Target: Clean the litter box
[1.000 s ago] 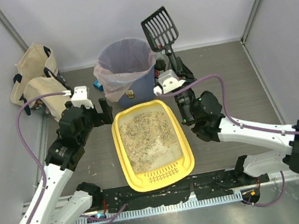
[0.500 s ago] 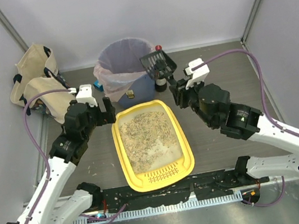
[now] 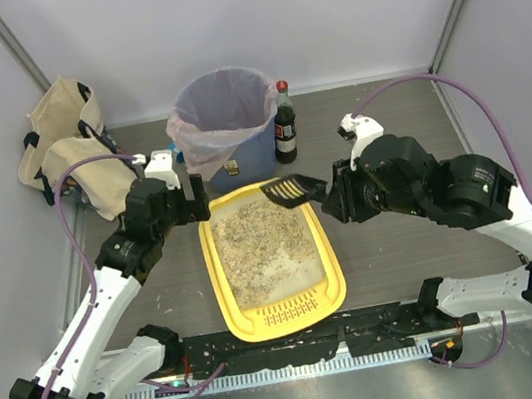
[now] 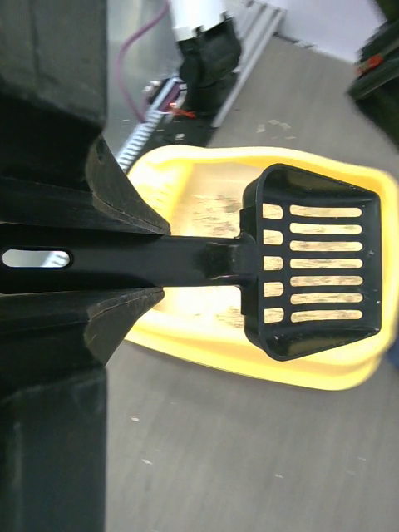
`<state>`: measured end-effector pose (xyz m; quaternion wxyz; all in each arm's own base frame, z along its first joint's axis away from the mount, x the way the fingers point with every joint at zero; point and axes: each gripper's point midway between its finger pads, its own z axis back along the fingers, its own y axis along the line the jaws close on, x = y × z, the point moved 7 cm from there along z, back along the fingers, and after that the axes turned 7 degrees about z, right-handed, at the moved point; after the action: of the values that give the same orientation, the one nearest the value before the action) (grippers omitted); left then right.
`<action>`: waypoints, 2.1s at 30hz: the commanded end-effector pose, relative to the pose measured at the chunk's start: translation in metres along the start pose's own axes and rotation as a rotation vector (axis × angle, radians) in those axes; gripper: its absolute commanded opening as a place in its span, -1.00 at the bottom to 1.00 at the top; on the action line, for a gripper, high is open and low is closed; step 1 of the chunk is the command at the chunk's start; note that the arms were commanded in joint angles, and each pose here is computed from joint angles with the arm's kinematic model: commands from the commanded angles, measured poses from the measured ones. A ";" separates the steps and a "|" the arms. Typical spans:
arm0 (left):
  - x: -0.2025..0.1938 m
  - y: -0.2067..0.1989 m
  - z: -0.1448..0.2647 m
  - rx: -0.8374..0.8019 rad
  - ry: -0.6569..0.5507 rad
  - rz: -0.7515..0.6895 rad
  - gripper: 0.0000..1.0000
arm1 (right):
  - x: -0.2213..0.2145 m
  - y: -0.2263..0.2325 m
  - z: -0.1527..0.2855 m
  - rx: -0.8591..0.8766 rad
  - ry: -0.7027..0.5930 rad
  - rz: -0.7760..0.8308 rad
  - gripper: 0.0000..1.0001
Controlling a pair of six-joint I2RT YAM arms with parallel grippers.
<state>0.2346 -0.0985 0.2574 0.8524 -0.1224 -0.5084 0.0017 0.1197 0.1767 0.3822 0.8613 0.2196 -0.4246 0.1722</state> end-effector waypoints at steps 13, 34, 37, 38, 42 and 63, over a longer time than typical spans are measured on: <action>0.009 -0.012 0.001 -0.067 -0.016 0.002 0.99 | -0.027 0.036 -0.016 0.077 0.560 0.058 -0.97; 0.002 -0.016 -0.003 -0.070 0.016 -0.051 0.96 | -0.117 0.039 -0.104 -0.078 0.685 0.269 -0.97; 0.002 -0.016 -0.003 -0.067 0.020 -0.053 0.96 | -0.123 0.043 -0.117 -0.055 0.646 0.260 -0.97; 0.001 -0.016 -0.003 -0.068 0.020 -0.051 0.96 | -0.124 0.045 -0.122 -0.042 0.632 0.265 -0.97; 0.001 -0.016 -0.003 -0.070 0.024 -0.052 0.96 | -0.136 0.043 -0.140 -0.055 0.621 0.290 -0.97; 0.001 -0.016 -0.004 -0.064 0.027 -0.053 0.96 | -0.190 0.040 -0.191 -0.137 0.471 0.274 -0.97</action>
<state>0.2338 -0.1135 0.2449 0.8663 -0.1340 -0.4796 -0.0398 0.1106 0.2822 0.1333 0.9224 0.0250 -0.1837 0.3390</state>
